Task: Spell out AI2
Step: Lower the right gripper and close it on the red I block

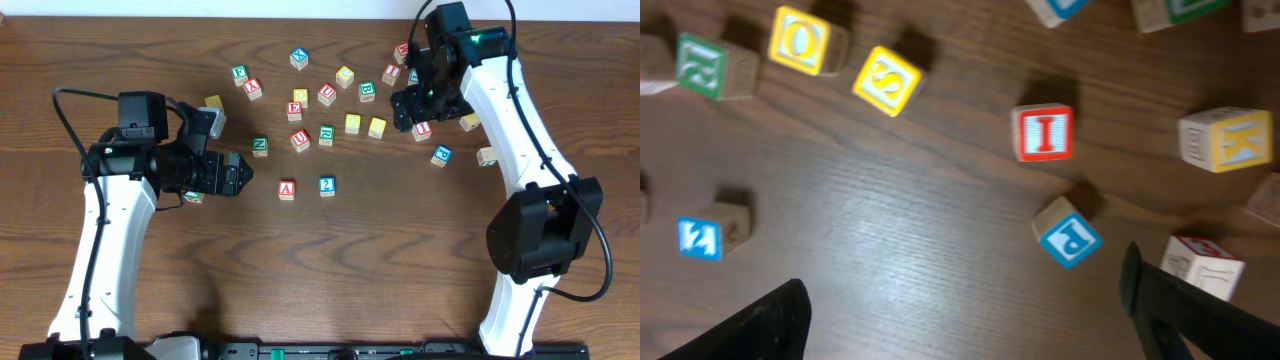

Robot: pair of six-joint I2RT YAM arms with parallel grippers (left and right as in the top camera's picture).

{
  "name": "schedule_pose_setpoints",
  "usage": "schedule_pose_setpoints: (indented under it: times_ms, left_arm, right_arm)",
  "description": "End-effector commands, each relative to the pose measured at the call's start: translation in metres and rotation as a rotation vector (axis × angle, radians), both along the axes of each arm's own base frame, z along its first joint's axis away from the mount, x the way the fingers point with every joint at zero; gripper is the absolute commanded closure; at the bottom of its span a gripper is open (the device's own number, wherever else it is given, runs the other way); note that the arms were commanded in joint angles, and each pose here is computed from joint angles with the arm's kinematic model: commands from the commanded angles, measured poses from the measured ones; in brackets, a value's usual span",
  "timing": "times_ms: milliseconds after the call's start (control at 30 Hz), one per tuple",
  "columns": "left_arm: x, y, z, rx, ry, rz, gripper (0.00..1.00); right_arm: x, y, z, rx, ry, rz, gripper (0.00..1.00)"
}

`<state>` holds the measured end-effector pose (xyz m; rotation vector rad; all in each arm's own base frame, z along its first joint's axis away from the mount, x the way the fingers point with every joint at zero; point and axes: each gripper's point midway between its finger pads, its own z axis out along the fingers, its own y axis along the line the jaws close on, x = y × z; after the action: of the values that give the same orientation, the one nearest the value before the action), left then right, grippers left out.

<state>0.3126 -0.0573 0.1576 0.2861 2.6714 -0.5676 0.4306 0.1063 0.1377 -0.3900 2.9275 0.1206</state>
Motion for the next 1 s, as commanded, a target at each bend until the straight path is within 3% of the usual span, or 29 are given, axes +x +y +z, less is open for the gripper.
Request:
schedule_pose_setpoints:
  times_ms: [0,433,967]
  left_arm:
    - [0.001,0.000,0.003,-0.007,-0.010,-0.010,0.06]
    - [0.001,0.000,0.003,-0.007,-0.009,-0.010,0.06]
    - [0.001,0.000,0.003,-0.007,-0.011,-0.010,0.06]
  right_arm:
    - [0.008,-0.012,0.005,-0.025,-0.027,-0.050,0.07]
    - [0.010,-0.013,-0.048,-0.049,0.089,-0.069,0.14]
    - [0.019,-0.034,-0.055,-0.092,0.075,-0.097,0.15]
